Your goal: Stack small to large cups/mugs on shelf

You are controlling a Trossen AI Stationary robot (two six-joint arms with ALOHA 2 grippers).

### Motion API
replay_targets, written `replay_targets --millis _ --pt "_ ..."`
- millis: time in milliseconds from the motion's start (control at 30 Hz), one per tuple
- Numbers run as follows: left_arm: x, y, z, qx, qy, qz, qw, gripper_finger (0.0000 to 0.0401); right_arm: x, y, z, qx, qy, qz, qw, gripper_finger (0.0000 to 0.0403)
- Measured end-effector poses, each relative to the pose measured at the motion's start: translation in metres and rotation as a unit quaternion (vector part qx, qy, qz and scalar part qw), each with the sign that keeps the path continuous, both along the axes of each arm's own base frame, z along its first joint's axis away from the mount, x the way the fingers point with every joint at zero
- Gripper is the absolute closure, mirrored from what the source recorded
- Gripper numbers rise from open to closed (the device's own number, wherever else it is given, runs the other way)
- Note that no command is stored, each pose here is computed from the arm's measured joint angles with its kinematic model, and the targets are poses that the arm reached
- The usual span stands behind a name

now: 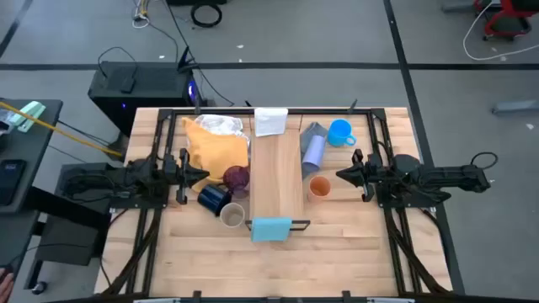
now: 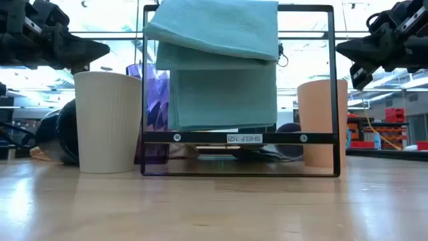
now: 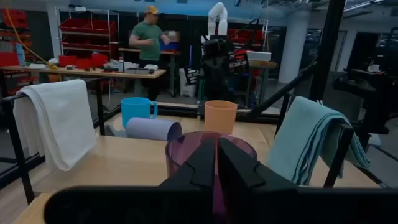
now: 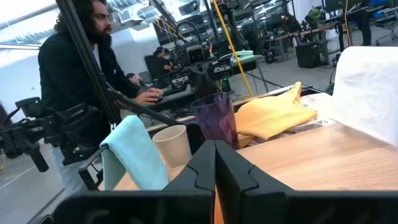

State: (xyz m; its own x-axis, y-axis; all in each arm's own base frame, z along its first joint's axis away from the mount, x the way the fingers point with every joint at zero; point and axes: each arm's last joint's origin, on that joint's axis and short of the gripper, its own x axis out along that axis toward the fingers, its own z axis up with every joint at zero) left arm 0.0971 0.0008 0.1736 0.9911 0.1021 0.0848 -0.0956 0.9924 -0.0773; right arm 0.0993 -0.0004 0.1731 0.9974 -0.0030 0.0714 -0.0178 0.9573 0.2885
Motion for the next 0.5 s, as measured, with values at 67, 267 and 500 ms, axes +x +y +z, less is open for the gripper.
replay_targets --millis 67,267,500 --pt "0.0000 0.0000 0.0000 0.000 0.000 0.000 1.000 0.0377 0.0000 0.0000 -0.0001 0.000 0.000 0.000 1.000 0.0394" --pt "0.0000 0.0000 0.0001 0.000 0.000 0.000 1.000 0.0368 0.0000 0.0000 -0.0002 0.000 0.000 0.000 1.000 0.0394" --pt "0.0000 0.0000 0.0001 0.000 0.000 0.000 1.000 0.0369 0.0000 0.0000 -0.0001 0.000 0.000 0.000 1.000 0.0394"
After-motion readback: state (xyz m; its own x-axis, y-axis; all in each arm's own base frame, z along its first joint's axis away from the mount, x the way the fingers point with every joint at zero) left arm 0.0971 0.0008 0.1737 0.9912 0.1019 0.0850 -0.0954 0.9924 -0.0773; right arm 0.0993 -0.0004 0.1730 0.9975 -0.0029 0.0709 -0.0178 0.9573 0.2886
